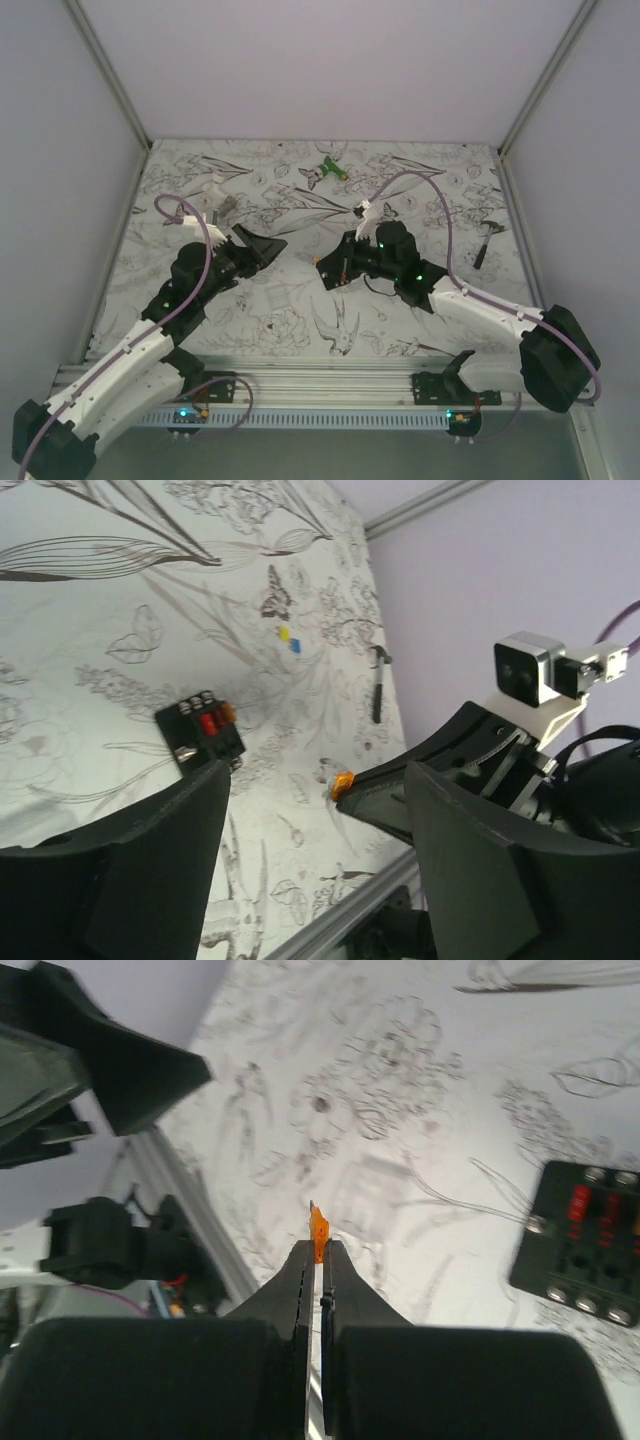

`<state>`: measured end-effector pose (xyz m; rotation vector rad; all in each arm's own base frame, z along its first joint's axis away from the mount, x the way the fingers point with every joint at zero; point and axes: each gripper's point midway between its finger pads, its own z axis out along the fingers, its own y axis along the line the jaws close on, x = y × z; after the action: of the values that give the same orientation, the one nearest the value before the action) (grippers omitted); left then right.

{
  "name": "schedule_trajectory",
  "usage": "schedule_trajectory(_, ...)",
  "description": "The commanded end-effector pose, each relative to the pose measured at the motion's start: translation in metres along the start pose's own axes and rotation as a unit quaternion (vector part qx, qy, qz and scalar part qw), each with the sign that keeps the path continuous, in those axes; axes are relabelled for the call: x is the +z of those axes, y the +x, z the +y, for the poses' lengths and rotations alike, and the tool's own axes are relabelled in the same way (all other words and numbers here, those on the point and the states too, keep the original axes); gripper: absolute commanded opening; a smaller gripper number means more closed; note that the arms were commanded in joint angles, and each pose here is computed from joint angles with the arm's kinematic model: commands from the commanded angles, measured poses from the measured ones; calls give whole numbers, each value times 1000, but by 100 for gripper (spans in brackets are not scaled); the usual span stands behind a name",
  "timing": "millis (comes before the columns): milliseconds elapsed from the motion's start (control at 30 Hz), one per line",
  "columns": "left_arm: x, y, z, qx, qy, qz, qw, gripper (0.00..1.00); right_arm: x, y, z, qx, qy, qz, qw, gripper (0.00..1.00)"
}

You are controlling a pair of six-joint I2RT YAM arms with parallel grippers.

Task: Snap on the fuse box
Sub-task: Install the fuse at the fuse box base.

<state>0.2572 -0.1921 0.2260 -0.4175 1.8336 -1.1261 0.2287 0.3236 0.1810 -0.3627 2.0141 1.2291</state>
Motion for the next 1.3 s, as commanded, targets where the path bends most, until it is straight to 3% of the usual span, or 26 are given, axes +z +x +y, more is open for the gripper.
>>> schedule_trajectory(0,-12,7,34,68,-55,21,996,77,-14,23,-51,-43,133,87,986,0)
schedule_trajectory(333,-33,3,87,180,-175,48,967,100,-27,31,-105,-103,310,172,929,0)
schedule_trajectory(700,-36,-3,119,215,-245,52,944,100,-14,44,-134,-152,395,245,872,0)
schedule_trajectory(1267,-38,-7,126,209,-262,48,941,100,3,44,-146,-167,419,270,851,0)
